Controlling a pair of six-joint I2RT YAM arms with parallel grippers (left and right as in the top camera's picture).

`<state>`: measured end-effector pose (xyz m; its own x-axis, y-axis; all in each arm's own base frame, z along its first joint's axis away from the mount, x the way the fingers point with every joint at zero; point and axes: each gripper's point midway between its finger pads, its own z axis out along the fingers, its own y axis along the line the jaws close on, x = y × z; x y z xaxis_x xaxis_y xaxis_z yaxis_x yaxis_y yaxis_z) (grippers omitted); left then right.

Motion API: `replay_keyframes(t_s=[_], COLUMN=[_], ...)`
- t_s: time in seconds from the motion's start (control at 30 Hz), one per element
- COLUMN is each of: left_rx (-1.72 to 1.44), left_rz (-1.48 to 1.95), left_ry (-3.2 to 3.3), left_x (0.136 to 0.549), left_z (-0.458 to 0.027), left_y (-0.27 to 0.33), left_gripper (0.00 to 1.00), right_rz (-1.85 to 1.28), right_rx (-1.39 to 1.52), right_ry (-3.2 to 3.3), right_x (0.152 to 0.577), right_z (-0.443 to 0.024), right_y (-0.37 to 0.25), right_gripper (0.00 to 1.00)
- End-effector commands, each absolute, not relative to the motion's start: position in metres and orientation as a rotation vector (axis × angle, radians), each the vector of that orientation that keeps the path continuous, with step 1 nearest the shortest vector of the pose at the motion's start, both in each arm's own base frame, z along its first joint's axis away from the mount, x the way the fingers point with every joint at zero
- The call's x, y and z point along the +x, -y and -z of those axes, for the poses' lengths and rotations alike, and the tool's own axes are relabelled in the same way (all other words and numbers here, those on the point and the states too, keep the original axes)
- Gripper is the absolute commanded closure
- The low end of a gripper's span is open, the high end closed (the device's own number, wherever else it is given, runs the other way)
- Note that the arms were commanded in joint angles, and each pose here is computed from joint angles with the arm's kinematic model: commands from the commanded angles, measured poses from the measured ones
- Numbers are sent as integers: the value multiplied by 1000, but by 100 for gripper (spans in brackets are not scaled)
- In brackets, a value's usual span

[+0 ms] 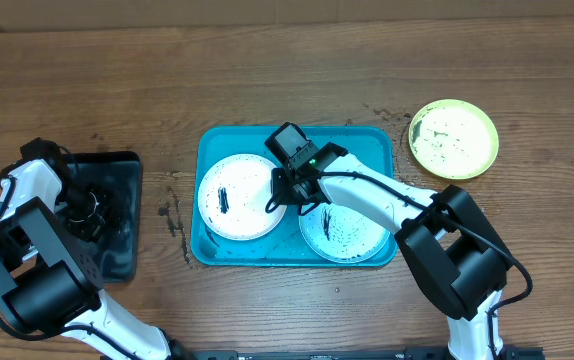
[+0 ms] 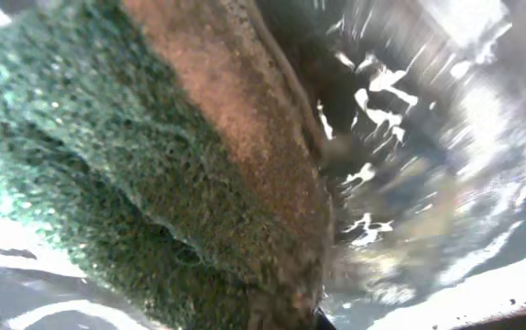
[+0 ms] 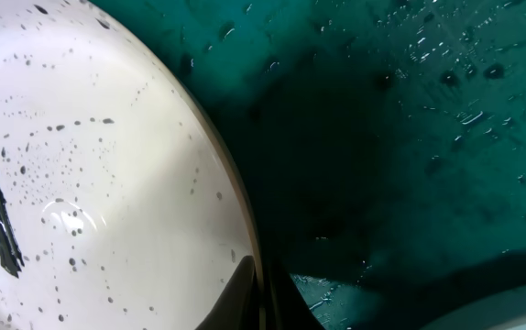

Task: Clean dirty plates on tray and stack at the side
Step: 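Rub the sponge in the soapy basin water with the left gripper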

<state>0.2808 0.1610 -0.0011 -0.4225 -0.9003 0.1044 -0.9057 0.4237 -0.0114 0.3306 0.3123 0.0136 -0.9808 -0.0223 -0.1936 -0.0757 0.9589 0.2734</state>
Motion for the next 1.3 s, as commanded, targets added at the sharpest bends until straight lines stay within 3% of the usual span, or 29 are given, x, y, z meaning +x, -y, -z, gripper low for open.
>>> replay_keyframes(t_s=[0.0, 0.03, 0.07, 0.1, 0.13, 0.17, 0.53, 0.57, 0.63, 0.67, 0.73, 0.77, 0.83, 1.27], left_rx=[1611, 1613, 1615, 1617, 1621, 1627, 1670, 1670, 1669, 1669, 1669, 1662, 1656, 1640], left_rz=[2, 18, 34, 44, 49, 54, 57, 57, 57, 58, 60, 70, 70, 15], left_ry=[2553, 2558, 2563, 2568, 2574, 2583, 2647, 2647, 2647, 2647, 2649, 2651, 2652, 2713], left_x=[268, 268, 269, 269, 270, 272, 288, 288, 288, 288, 288, 288, 290, 316], left_z=[20, 20, 21, 21, 21, 21, 22, 22, 22, 22, 22, 20, 16, -80], left_y=[-164, -166, -169, -170, -172, -174, -184, -184, -184, -184, -184, -186, -186, -195], left_gripper=[83, 74, 55, 25, 7, 0, 0, 5, 26, 44, 62, 81, 95, 96], right_rz=[-413, -413, -413, -413, -413, -413, -414, -415, -416, -415, -415, -415, -413, -413], right_rx=[-77, -77, -77, -77, -77, -77, -77, -77, -77, -77, -77, -77, -77, -77], right_ry=[-2905, -2904, -2904, -2905, -2905, -2904, -2903, -2902, -2901, -2902, -2902, -2902, -2904, -2904], right_x=[335, 335, 335, 335, 335, 335, 336, 336, 336, 336, 336, 336, 335, 335], right_z=[-15, -15, -15, -15, -15, -15, -15, -15, -15, -15, -15, -15, -15, -15], right_y=[-316, -316, -316, -316, -316, -316, -316, -316, -317, -316, -316, -316, -316, -316], right_gripper=[96, 96, 96, 96, 96, 96, 96, 96, 96, 96, 96, 96, 96, 96])
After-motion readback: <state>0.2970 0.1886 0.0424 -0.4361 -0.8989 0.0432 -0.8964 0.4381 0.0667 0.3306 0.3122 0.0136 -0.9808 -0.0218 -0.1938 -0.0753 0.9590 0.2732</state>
